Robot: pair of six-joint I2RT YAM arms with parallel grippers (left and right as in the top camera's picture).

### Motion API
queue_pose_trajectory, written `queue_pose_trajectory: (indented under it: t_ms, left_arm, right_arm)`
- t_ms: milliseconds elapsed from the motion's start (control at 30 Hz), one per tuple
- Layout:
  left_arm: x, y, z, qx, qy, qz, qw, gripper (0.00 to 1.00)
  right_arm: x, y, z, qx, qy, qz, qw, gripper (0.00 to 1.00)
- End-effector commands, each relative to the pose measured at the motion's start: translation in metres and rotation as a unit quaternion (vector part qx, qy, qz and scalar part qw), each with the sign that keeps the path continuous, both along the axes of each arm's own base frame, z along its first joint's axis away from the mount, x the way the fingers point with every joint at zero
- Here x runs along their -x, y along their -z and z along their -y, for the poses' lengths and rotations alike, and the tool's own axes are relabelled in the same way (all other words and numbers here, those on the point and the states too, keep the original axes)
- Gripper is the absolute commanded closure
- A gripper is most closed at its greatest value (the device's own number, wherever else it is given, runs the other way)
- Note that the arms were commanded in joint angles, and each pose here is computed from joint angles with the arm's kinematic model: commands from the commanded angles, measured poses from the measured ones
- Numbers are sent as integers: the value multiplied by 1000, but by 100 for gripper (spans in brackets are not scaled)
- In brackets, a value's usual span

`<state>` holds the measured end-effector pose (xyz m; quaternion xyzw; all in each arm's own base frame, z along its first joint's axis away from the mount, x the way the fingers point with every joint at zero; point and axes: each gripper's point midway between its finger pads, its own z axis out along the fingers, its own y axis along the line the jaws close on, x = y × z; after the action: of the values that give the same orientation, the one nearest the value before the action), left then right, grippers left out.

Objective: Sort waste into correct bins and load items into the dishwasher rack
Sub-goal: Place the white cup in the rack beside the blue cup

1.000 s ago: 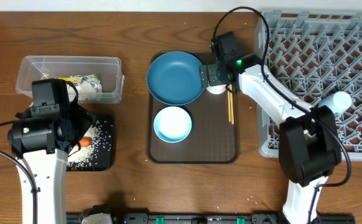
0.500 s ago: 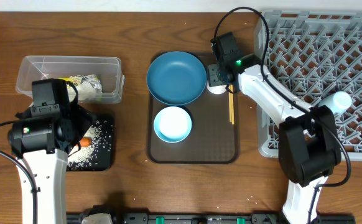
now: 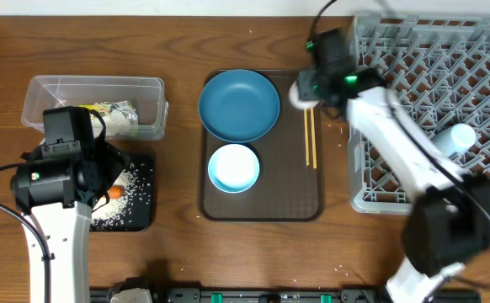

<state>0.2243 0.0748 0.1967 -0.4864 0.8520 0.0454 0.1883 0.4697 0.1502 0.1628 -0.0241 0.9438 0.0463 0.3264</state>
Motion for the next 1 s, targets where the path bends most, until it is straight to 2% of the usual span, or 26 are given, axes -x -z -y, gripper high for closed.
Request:
queue_pose_trajectory:
  t_ms: [0,133,267,467,667,700,733,800,867,900,967]
  left_arm:
    - [2,1,-3,-3,-12,-3,1000,2]
    - [2,1,-3,-3,-12,-3,1000,2]
    - [2,1,-3,-3,-12,-3,1000,2]
    - [2,1,-3,-3,-12,-3,1000,2]
    - [2,1,-3,-3,-12,-3,1000,2]
    - [2,1,-3,-3,-12,-3,1000,2]
    - [2,1,-3,-3,-12,-3,1000,2]
    - [2,1,-3,-3,-12,-3,1000,2]
    - [2,1,-3,-3,-12,-3,1000,2]
    - [2,1,-3,-3,-12,-3,1000,2]
    - [2,1,-3,-3,-12,-3,1000,2]
  right_arm:
    - [-2,-64,47,-14,50,67,996,53]
    - [1,-104,109,-15,109,108,988,53]
    - [10,-119,184,-3,182,120,976,54]
    - [34,-99,291,24,280,82,956,54]
    - [48,-65,343,30,332,36,942,52]
    - [49,-59,347,30,336,28,941,46]
    - [49,-52,351,30,339,20,940,35]
    - [48,-41,355,29,343,8,939,27]
    - [47,-32,355,29,342,-2,939,15]
    - [46,-30,355,29,342,-4,939,12]
    - [45,-29,355,28,342,-5,939,12]
